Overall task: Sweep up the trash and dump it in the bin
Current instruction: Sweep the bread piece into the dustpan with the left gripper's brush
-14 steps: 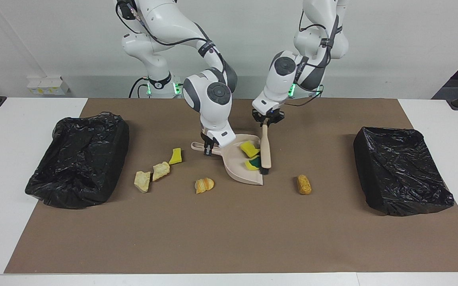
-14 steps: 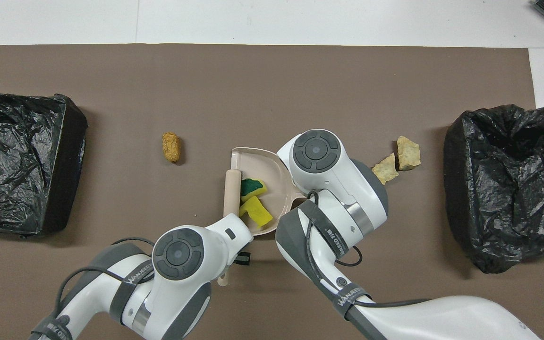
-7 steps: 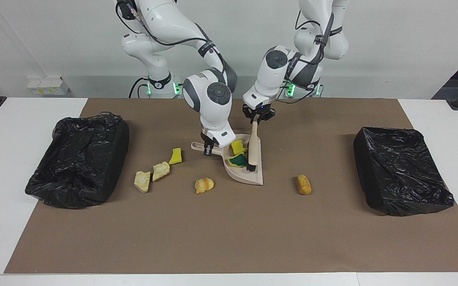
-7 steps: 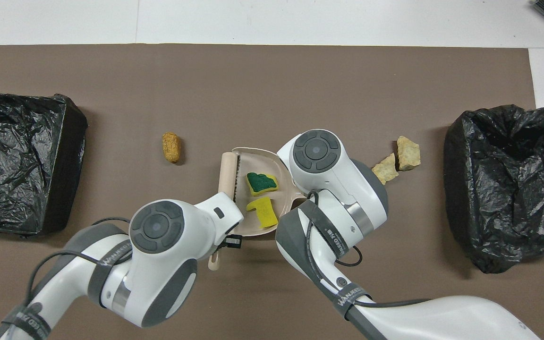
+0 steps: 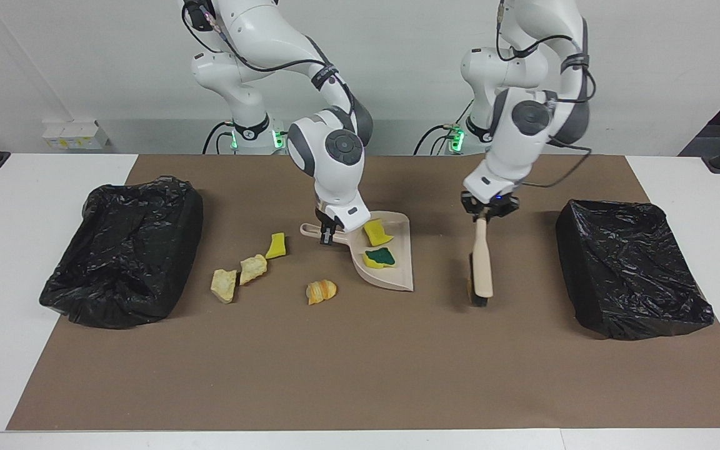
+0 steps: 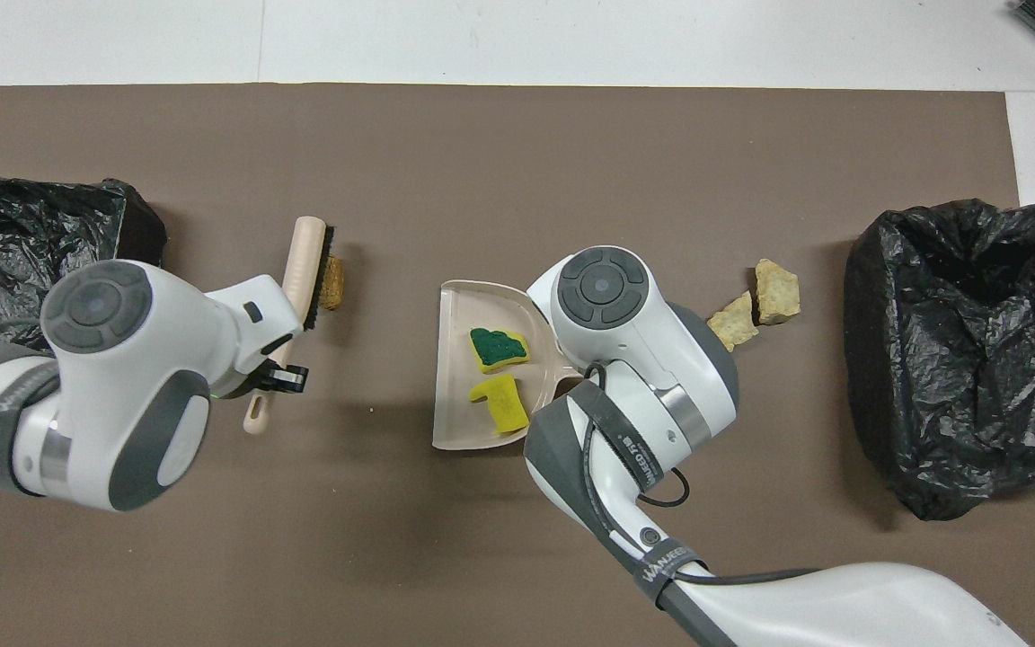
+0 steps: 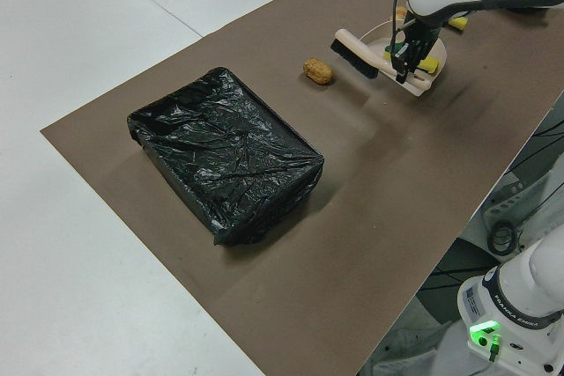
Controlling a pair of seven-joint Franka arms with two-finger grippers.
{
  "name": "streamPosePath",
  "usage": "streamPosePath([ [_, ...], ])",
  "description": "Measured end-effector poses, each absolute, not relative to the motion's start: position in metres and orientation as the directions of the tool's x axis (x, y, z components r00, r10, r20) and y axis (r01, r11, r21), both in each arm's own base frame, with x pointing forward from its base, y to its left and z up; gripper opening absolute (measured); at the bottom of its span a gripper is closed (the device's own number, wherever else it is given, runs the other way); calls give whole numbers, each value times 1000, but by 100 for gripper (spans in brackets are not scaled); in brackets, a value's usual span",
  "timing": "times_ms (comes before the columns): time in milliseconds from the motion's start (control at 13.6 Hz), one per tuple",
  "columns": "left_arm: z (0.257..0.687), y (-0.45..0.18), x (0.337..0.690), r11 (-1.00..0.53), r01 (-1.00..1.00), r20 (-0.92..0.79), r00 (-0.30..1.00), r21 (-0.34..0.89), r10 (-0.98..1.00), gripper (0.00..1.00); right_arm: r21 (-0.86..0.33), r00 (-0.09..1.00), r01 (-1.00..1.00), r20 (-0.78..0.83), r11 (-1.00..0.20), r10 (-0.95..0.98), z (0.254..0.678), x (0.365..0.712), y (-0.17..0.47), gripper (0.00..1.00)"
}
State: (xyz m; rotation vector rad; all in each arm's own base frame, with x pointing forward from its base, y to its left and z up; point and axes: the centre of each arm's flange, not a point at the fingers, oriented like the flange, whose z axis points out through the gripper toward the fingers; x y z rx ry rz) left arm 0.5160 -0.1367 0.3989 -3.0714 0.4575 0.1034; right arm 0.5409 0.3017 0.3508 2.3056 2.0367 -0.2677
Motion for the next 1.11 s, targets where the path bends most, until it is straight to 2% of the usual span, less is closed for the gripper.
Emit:
streamPosePath([
  [221,385,-111,530,-922,-384,-103,920,-56,-377,26,-74,116,989,-165,-129,980,351,541,302,32],
  [516,362,-130,520,-884,-466,-166,875,-36,-454,26,-74,116,989,-165,-129,980,351,541,302,32],
  [737,358,-171,498,-855,-518,-189,840,-7,-508,26,-76,115,989,-166,-129,979,350,541,302,32],
  [1106,366,-265,436,-877,-476,-212,852,66,-479,26,-78,115,988,-168,-130,979,348,540,301,32],
])
